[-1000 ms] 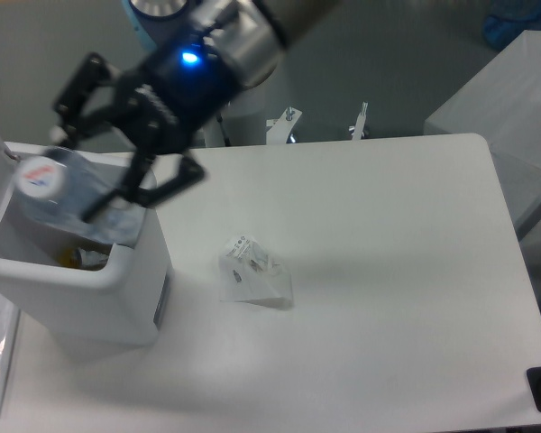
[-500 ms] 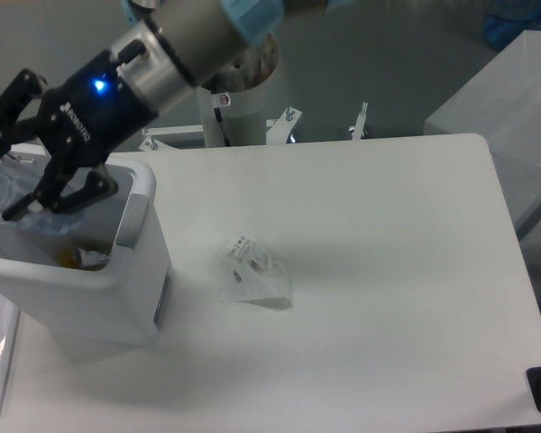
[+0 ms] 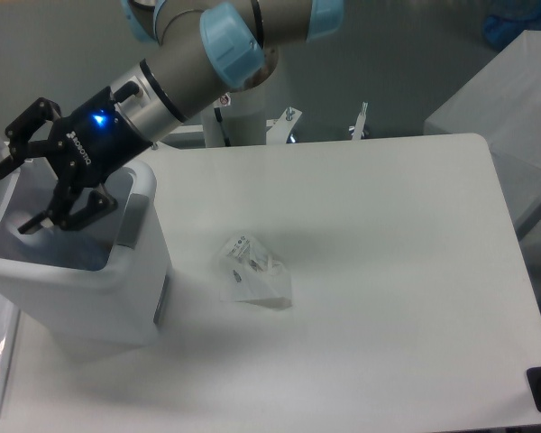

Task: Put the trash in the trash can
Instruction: 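Move the open gripper back over the crumpled plastic wrapper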

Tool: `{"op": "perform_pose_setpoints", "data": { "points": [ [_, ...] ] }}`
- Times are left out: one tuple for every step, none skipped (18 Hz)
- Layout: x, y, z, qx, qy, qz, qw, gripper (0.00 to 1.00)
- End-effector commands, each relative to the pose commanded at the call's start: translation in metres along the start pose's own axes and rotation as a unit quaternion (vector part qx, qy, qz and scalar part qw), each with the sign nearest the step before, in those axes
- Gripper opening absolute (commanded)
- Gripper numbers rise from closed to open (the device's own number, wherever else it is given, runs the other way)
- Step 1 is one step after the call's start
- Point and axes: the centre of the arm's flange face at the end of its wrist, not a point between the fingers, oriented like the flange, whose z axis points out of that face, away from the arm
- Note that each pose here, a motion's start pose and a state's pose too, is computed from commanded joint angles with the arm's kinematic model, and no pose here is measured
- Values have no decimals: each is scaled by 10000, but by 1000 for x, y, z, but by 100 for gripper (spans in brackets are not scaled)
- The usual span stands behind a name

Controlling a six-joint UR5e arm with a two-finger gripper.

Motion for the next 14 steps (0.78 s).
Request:
{"op": "perform_pose_setpoints", "data": {
  "points": [
    [0, 2, 0, -4, 1, 7, 10000, 100],
    [-1, 1, -1, 0, -8, 3, 10000, 100],
    [-3, 0, -4, 8, -31, -14, 10000, 100],
    [-8, -3, -11, 35, -97, -33, 9999, 100],
    [-18, -4, -27, 89, -253, -69, 9996, 100],
    [-28, -5, -46, 155, -418, -155, 9989, 100],
    [-37, -5, -62, 209, -564, -263, 9978, 100],
    [-47, -3, -81, 267, -728, -364, 9963, 100],
    [-58, 2, -99, 326, -884, -464, 9945, 100],
    [-69, 8, -117, 374, -1040, -548, 9924, 100],
    [-77, 14, -132, 408, -1166, -634, 9903, 100],
    [-85, 22, -144, 442, -1262, -763, 9881, 100],
    [-92, 31, -159, 488, -1378, -909, 9851, 100],
    [-100, 38, -171, 525, -1478, -1055, 9820, 100]
  ]
}}
